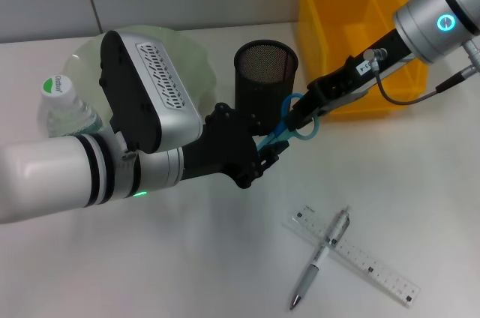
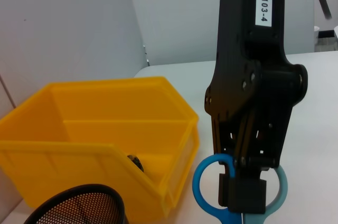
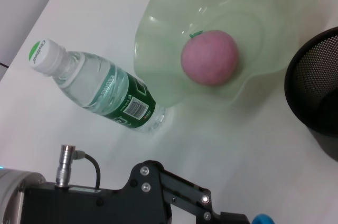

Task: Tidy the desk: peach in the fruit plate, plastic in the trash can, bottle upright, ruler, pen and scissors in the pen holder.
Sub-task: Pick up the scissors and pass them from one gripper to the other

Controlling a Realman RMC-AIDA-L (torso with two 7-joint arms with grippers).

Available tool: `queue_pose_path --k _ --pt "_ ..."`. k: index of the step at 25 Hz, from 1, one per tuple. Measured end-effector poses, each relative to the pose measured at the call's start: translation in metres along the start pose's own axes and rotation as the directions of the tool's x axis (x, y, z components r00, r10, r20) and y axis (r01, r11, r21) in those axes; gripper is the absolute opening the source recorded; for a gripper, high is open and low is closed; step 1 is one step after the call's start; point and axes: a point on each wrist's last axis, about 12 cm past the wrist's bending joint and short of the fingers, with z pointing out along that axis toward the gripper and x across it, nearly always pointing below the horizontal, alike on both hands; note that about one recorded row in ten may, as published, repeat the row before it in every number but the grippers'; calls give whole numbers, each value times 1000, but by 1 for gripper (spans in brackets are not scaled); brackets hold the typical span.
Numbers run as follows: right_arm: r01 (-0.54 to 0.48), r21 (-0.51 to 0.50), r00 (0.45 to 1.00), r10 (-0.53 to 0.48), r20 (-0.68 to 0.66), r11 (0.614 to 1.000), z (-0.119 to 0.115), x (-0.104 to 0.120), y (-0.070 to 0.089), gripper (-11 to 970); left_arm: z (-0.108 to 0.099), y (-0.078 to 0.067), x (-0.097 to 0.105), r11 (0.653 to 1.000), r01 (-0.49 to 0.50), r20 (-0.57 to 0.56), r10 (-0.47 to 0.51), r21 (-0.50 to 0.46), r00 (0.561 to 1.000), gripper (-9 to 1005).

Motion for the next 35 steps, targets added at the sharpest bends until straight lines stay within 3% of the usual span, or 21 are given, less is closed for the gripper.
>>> queue_pose_path --k 6,12,22,35 --pt "18 1 1000 -18 5 1000 2 0 1 186 -1 0 0 1000 3 -1 -3 -3 1000 377" --pt "19 2 1000 -19 2 1000 3 -1 1 82 -2 2 0 1000 27 1 -27 -7 1000 381" --pt "18 3 1000 -18 -3 1000 3 1 1 81 -3 3 -2 999 32 6 -32 -4 999 387" --pt "16 5 1000 -16 -1 1000 3 1 0 83 -4 2 -2 999 37 5 -37 14 999 717"
